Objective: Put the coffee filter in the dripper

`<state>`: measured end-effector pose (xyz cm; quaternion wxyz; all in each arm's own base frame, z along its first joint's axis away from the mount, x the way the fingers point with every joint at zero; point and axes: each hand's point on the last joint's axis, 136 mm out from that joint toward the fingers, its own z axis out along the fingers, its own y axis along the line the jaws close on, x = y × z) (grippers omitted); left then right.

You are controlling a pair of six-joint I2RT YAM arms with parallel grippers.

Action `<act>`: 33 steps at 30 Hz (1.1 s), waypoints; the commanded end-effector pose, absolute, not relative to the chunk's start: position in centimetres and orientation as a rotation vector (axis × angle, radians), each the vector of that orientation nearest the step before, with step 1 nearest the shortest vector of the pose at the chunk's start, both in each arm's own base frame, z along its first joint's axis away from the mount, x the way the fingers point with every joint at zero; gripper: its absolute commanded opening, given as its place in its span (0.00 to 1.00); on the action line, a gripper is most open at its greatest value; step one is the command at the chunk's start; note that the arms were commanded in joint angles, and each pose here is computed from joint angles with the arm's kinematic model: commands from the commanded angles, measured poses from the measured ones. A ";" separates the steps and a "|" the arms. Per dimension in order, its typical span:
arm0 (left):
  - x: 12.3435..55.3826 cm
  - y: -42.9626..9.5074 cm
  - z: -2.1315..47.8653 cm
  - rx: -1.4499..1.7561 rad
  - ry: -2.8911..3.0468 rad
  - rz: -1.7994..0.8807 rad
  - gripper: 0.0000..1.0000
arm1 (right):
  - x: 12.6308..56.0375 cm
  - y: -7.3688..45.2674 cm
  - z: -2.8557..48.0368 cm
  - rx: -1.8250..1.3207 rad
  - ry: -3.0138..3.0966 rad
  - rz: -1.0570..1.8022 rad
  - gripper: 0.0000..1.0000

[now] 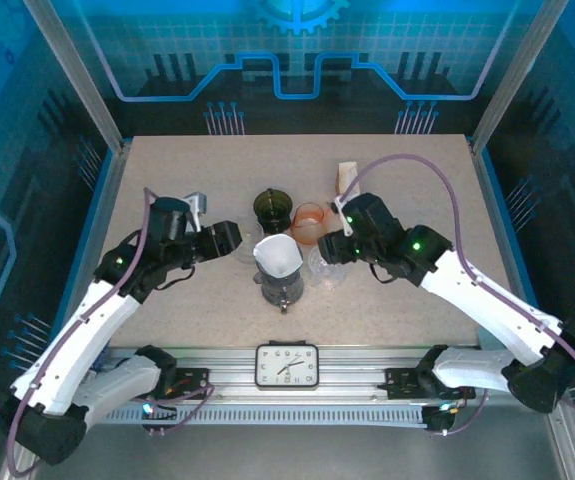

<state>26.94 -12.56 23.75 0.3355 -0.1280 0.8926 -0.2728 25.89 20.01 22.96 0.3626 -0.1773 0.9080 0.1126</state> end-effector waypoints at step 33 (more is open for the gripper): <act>35.7 -11.7 8.5 -0.484 2.703 -0.297 0.23 | 22.5 17.2 16.0 -0.337 2.408 0.438 0.69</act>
